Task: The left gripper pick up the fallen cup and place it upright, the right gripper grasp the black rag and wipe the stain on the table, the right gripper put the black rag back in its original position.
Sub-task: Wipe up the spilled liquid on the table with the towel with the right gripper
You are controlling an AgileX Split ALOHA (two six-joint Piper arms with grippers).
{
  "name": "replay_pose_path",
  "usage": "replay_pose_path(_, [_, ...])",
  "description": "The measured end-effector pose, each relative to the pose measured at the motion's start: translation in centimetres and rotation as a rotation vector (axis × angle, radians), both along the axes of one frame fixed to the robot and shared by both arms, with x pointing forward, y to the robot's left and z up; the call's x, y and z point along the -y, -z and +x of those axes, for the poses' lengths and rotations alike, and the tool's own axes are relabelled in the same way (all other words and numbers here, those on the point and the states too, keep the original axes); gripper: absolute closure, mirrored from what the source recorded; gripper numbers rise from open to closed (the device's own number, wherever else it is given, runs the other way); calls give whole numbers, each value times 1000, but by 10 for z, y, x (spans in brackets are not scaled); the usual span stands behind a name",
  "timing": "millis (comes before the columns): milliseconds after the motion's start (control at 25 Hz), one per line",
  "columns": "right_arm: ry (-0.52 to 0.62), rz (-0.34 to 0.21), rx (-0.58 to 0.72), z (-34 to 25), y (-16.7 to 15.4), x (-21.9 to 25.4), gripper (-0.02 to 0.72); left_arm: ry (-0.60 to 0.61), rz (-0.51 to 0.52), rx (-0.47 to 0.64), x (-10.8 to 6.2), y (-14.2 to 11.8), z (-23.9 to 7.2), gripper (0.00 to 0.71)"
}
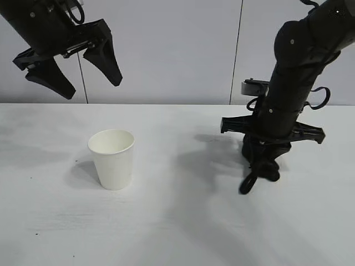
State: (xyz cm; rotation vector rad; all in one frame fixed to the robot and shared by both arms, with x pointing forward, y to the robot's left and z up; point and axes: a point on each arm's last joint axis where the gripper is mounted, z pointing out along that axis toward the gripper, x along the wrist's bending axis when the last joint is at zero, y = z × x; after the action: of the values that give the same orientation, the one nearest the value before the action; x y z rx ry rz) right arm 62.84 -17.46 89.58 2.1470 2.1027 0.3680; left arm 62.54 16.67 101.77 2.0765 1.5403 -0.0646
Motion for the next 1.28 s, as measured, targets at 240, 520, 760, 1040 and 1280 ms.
replay_pose_path(240, [-108, 59, -9, -21, -1, -55, 589, 0, 0, 0, 0, 0, 0, 16])
replay_pose_path(520, [-67, 15, 9, -8, 0, -27, 589, 0, 0, 0, 0, 0, 0, 16])
replay_pose_path(760, [9, -59, -11, 5, 1, 24, 589, 0, 0, 0, 0, 0, 0, 16])
replay_pose_path(1040, [78, -94, -45, 10, 0, 66, 589, 0, 0, 0, 0, 0, 0, 16])
replay_pose_path(1280, [58, -86, -51, 9, 0, 63, 590, 0, 0, 1, 0, 0, 0, 16])
